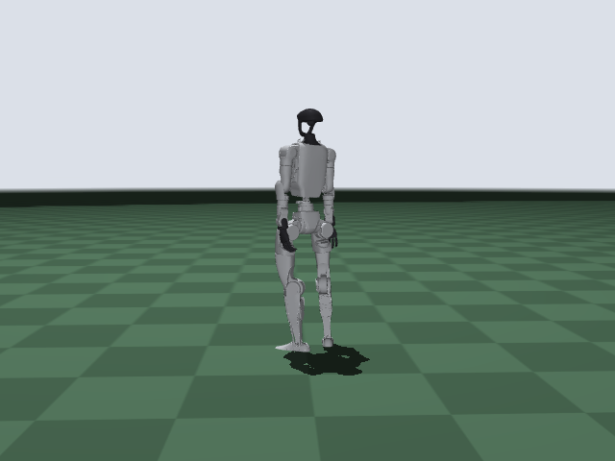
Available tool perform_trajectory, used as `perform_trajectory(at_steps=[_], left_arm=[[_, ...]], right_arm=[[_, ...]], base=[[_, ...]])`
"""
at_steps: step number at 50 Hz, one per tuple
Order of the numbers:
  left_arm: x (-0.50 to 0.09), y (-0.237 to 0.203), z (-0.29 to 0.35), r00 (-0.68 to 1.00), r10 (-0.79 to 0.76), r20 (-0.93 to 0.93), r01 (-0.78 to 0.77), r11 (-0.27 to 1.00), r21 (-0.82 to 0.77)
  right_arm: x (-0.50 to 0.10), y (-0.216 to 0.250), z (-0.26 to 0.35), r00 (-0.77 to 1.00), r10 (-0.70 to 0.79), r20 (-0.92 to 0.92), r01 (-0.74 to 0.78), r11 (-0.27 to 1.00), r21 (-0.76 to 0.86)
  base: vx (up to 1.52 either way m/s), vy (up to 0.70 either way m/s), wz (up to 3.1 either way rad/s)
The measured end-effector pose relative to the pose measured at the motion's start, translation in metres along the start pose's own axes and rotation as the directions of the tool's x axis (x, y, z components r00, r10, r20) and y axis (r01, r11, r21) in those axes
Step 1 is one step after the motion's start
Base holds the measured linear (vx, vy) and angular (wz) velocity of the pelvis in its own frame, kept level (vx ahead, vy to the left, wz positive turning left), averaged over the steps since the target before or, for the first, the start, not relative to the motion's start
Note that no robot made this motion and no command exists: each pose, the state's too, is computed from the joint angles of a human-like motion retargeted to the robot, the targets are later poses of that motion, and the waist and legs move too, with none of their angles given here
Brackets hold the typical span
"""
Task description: Upper body actions
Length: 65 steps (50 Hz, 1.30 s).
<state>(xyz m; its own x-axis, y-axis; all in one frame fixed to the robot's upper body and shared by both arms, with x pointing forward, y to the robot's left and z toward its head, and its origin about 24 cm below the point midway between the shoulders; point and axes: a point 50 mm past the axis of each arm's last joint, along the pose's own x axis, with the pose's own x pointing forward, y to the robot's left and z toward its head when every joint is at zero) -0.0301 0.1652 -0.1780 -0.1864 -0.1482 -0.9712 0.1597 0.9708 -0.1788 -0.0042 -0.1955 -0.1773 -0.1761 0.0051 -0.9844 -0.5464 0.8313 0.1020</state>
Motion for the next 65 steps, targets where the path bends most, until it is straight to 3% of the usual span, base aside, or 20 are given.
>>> perform_trajectory(at_steps=[43,50,56,65], left_arm=[[0.0,0.002,-0.003,1.0,0.023,-0.007,-0.023,1.0,0.0],[-0.005,0.012,0.011,0.999,0.041,-0.019,-0.041,0.999,0.006],[-0.03,0.027,0.113,0.952,0.127,0.278,-0.141,0.989,0.031],[-0.107,0.024,0.246,0.695,0.112,0.71,-0.209,0.977,0.05]], right_arm=[[0.0,-0.001,0.006,1.0,-0.004,0.026,0.005,0.999,-0.036],[0.002,0.003,-0.004,0.995,-0.082,0.053,0.084,0.996,-0.038],[0.002,0.014,-0.059,0.988,-0.112,-0.107,0.118,0.992,0.047],[-0.016,0.039,-0.155,0.914,-0.016,-0.405,0.134,0.955,0.264]], base=[[0.0,0.0,0.0],[0.01,-0.03,-0.2],[0.0,0.0,0.0],[0.0,0.0,0.0]])
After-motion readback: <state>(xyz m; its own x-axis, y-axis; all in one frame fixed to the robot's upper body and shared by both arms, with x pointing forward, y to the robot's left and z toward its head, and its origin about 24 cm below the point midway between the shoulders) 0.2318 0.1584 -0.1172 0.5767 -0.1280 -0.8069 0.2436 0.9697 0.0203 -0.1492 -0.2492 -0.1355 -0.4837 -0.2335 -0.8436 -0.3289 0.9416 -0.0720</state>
